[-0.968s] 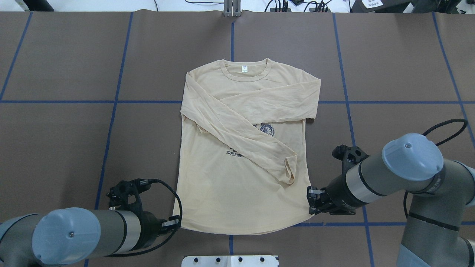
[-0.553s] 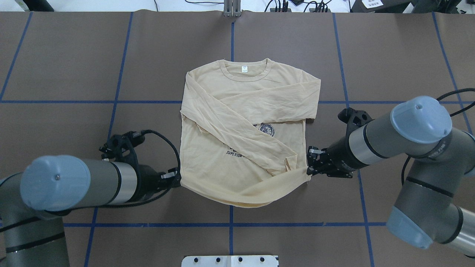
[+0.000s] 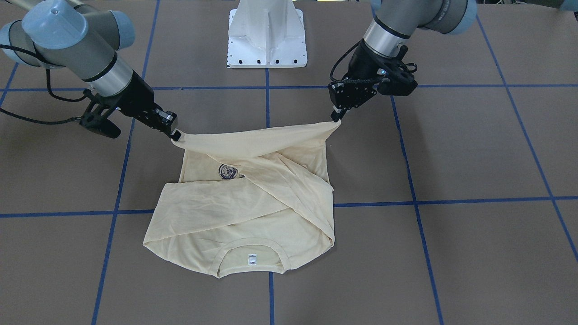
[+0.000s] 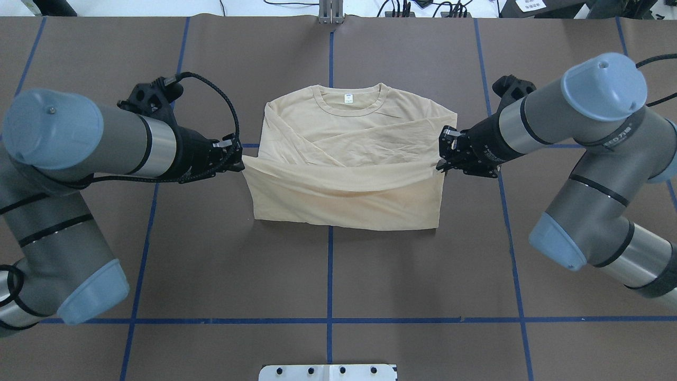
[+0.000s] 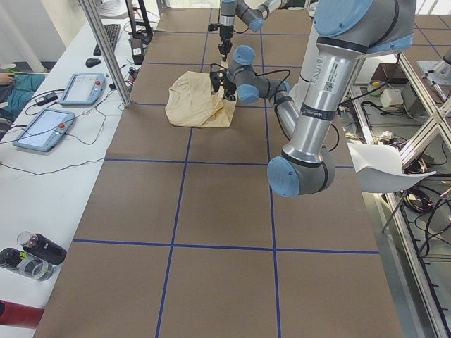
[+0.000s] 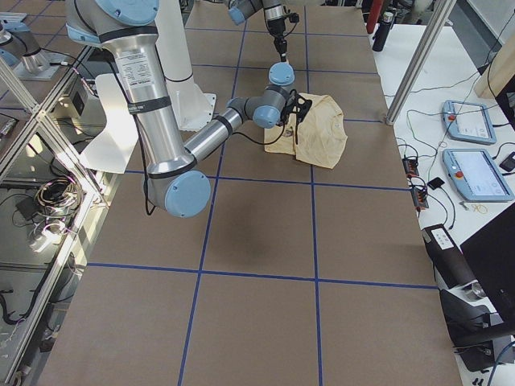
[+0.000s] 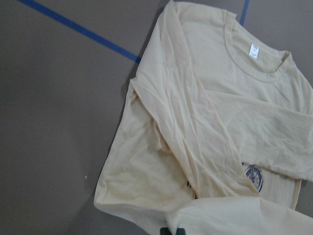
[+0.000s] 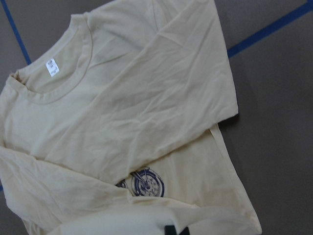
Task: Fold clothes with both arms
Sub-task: 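Carry the hem with both grippers past the collar, folding shirt in half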
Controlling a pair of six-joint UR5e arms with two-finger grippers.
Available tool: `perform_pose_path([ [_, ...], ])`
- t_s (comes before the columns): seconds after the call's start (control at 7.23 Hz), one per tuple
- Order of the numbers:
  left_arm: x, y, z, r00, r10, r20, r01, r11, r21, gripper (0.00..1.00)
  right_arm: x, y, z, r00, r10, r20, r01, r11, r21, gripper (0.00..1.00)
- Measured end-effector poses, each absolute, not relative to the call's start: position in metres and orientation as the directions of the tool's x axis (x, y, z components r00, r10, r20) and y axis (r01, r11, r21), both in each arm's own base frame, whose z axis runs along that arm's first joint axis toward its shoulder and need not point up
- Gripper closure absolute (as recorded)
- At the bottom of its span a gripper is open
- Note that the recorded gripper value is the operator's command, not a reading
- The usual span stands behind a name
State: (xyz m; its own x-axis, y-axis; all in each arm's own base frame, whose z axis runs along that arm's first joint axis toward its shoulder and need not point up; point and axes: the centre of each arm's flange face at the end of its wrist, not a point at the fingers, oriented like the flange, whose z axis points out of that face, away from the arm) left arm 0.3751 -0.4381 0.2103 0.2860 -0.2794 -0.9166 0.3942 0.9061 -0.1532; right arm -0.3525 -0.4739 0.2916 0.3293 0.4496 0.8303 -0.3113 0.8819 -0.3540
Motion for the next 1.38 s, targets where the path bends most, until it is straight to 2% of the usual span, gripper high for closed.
perform_pose_path([
  [0.41,0.379,-0.504,0.216,0.267,-0.276,-0.923,0.428,0.892,-0.143,1.0,-0.343,-0.535,0.295,0.317,0.487,0.814,-0.39,0.849,-0.356,1.0],
  [0.97,0.414,-0.556,0.229,0.294,-0.31,-0.904,0.452,0.879,-0.154,1.0,-0.336,-0.615,0.298,0.33,0.508,0.796,-0.473,0.819,-0.326,1.0],
  [1.38,0.428,-0.611,0.245,0.269,-0.311,-0.912,0.492,0.858,-0.147,1.0,-0.353,-0.647,0.304,0.337,0.504,0.795,-0.501,0.811,-0.301,1.0],
])
